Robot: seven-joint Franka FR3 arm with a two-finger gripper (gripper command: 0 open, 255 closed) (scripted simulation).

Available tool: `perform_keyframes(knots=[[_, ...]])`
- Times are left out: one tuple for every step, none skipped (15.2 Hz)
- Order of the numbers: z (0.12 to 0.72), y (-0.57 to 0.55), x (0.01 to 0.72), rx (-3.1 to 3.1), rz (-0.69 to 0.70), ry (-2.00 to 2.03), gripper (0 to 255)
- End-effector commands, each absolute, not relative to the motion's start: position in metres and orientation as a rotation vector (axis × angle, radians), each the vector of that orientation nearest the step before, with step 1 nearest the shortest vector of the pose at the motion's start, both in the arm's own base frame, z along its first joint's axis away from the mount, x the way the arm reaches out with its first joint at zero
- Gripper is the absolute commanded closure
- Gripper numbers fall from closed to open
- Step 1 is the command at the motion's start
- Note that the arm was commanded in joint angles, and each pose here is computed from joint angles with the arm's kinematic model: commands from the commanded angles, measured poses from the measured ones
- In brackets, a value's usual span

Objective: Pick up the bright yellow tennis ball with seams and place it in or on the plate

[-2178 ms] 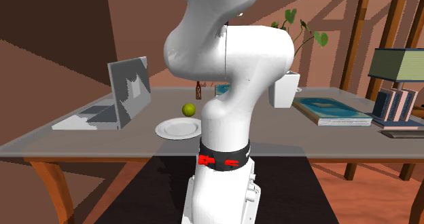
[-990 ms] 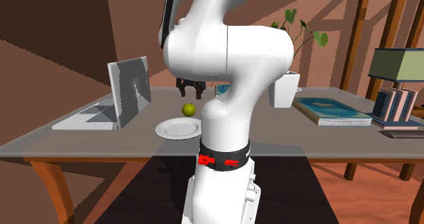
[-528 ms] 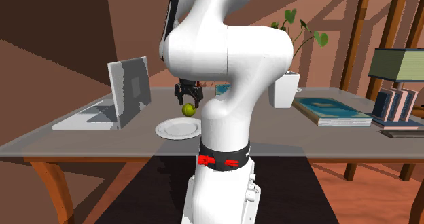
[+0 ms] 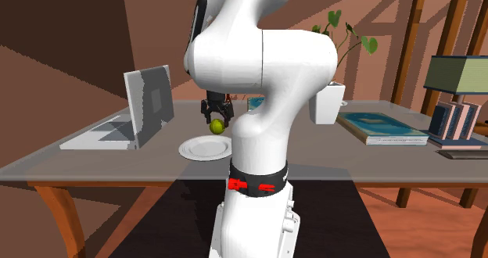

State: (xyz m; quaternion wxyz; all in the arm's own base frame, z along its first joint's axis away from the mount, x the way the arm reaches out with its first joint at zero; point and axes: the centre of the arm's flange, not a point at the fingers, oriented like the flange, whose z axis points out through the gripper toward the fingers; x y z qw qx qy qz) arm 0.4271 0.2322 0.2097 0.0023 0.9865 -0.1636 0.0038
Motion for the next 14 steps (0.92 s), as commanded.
perform_keyframes(knots=[[0.210, 0.232, 0.427, 3.095, 0.012, -0.513, 0], [0.210, 0.232, 0.427, 3.095, 0.012, -0.513, 255], [0.210, 0.232, 0.427, 3.095, 0.012, -0.513, 255], [0.210, 0.232, 0.427, 3.095, 0.012, -0.513, 255], [0.210, 0.232, 0.427, 3.095, 0.012, -0.513, 255], [0.210, 0.232, 0.427, 3.095, 0.012, -0.513, 255], [0.210, 0.232, 0.427, 3.095, 0.012, -0.513, 255], [0.210, 0.232, 0.427, 3.095, 0.012, -0.513, 255], [0.210, 0.232, 0.427, 3.095, 0.012, -0.513, 255], [0.210, 0.232, 0.427, 3.095, 0.012, -0.513, 255], [0.210, 0.232, 0.427, 3.095, 0.012, -0.513, 255], [0.215, 0.232, 0.427, 3.095, 0.012, -0.513, 255], [0.220, 0.232, 0.427, 3.095, 0.012, -0.513, 255], [0.225, 0.232, 0.427, 3.095, 0.012, -0.513, 255]])
